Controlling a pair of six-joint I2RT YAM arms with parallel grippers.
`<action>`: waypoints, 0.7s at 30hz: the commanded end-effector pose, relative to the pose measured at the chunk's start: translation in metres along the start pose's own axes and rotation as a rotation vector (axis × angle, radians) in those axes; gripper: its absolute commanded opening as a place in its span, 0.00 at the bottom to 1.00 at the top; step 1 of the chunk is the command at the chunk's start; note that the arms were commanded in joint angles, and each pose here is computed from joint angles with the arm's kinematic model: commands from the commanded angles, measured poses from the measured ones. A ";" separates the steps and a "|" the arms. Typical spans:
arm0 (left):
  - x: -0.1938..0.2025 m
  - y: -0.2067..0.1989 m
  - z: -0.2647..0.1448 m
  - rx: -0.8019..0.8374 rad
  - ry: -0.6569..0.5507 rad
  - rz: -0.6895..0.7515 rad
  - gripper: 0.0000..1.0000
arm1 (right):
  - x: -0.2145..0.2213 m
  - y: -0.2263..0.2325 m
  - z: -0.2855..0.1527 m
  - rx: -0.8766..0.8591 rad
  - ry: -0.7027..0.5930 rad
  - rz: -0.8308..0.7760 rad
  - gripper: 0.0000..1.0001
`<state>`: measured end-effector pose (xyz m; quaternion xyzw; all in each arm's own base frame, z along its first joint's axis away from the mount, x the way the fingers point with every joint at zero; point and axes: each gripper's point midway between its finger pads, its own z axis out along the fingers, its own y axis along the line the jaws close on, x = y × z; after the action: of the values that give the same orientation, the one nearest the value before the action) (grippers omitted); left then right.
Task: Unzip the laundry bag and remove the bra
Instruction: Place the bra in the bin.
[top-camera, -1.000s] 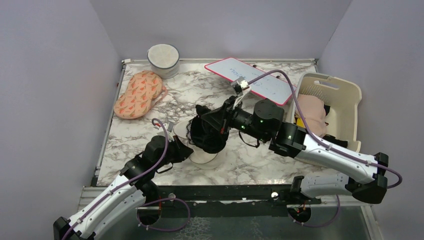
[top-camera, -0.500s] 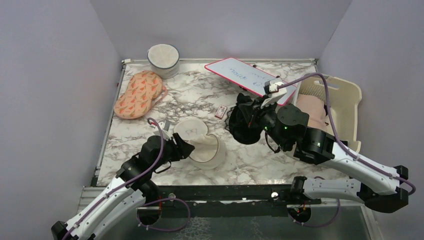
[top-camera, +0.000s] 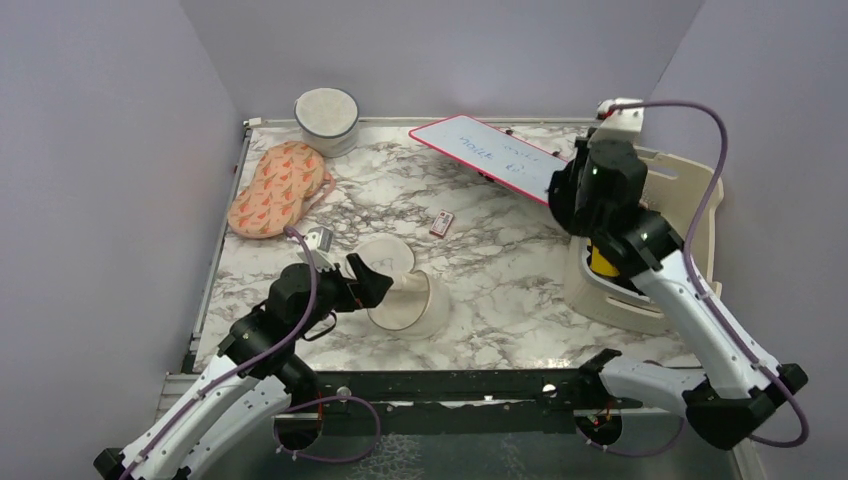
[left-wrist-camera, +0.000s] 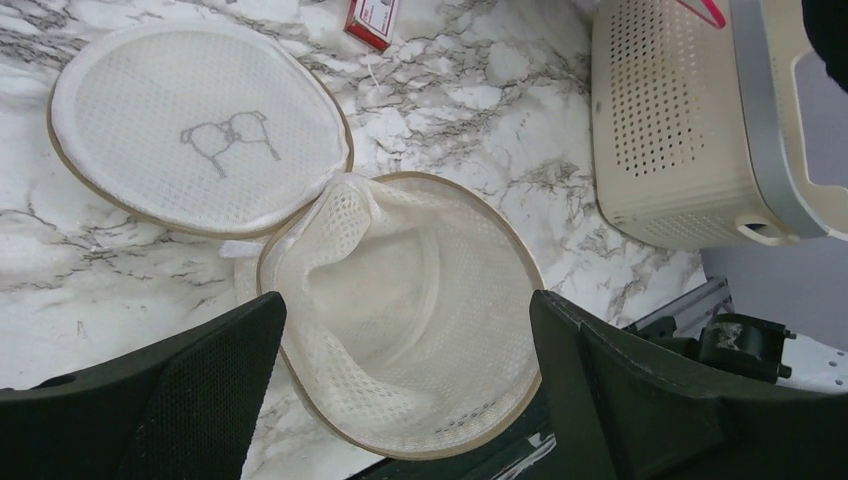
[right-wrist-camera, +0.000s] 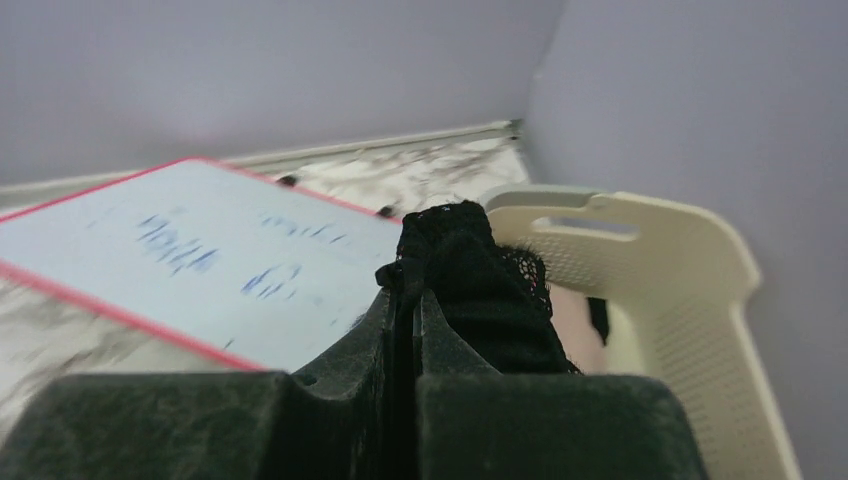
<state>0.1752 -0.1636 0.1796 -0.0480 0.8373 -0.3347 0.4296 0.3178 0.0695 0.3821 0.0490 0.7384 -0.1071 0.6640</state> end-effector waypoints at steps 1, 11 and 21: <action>-0.018 -0.004 -0.012 -0.007 -0.044 0.062 0.87 | -0.009 -0.048 0.044 0.173 0.057 -0.015 0.01; -0.026 -0.004 -0.023 0.001 -0.091 0.072 0.89 | 0.060 -0.151 0.114 0.467 0.220 0.098 0.01; -0.024 -0.002 -0.020 -0.004 -0.086 0.078 0.90 | 0.138 -0.153 0.149 0.504 0.296 0.068 0.02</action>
<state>0.1719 -0.1480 0.1993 -0.0319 0.8262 -0.3164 0.4650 0.3973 -0.1229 0.2668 0.2478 0.7795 -0.2683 0.5088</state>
